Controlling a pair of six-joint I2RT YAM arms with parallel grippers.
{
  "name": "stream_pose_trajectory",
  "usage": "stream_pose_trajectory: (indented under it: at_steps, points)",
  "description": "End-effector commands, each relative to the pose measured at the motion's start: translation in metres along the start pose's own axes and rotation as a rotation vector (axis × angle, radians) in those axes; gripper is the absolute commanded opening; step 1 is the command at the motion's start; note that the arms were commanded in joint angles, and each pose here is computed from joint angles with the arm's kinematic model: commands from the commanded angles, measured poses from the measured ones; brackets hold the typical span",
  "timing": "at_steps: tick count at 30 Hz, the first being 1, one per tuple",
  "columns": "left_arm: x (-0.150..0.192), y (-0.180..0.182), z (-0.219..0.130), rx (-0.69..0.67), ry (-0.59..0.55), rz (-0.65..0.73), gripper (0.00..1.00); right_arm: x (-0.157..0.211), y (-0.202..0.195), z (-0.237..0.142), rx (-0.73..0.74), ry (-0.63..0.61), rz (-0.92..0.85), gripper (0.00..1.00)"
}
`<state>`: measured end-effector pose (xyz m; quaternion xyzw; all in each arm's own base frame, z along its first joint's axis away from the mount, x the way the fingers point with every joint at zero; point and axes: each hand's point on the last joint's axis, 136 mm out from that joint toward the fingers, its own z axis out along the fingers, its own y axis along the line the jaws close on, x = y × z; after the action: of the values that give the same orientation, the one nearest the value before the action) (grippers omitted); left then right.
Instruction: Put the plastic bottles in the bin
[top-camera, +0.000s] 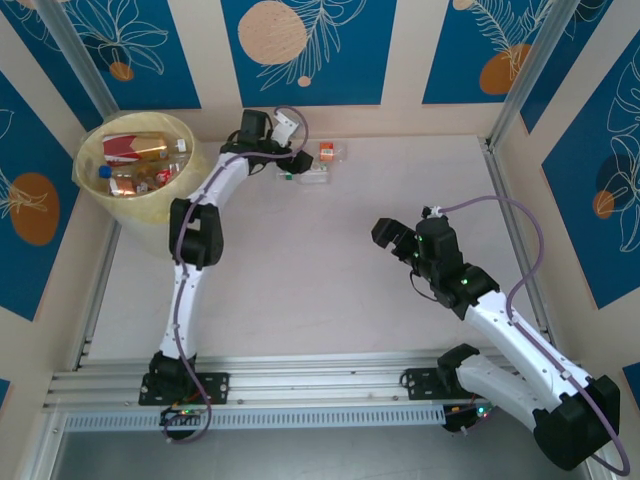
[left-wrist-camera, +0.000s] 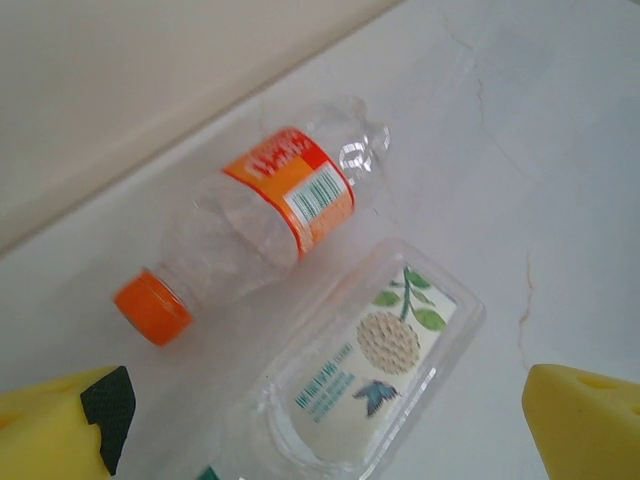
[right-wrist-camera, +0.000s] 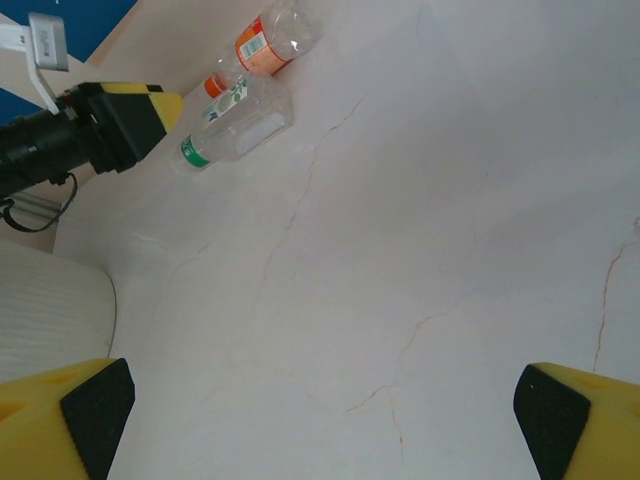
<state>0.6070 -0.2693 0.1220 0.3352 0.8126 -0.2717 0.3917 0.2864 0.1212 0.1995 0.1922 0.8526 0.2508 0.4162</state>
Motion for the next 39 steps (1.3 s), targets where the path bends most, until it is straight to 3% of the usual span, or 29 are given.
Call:
stream_pose_trajectory:
  at_steps: [1, 17, 23, 28, 32, 39]
  points:
    - [0.022, -0.018, 0.006, 0.097, 0.067, -0.06, 1.0, 0.0, -0.01, -0.001, 0.03, -0.017, 0.021, 1.0]
    - [0.049, -0.096, -0.041, 0.325, 0.048, 0.06, 1.0, 0.003, -0.014, 0.002, 0.032, -0.017, 0.026, 1.0]
    - [0.039, -0.07, -0.03, 0.123, 0.037, 0.074, 1.0, 0.004, -0.014, 0.004, 0.027, -0.01, 0.035, 1.0]
    - [0.039, -0.08, -0.012, 0.071, 0.079, 0.045, 1.0, 0.005, -0.015, 0.003, 0.033, -0.007, 0.036, 1.0]
    - [0.038, -0.081, 0.005, -0.154, 0.16, 0.017, 1.0, 0.005, -0.017, 0.004, 0.037, -0.014, 0.042, 1.0]
    - [0.039, -0.054, 0.018, -0.409, 0.251, -0.224, 1.0, 0.005, -0.016, 0.004, 0.036, -0.007, 0.038, 1.0]
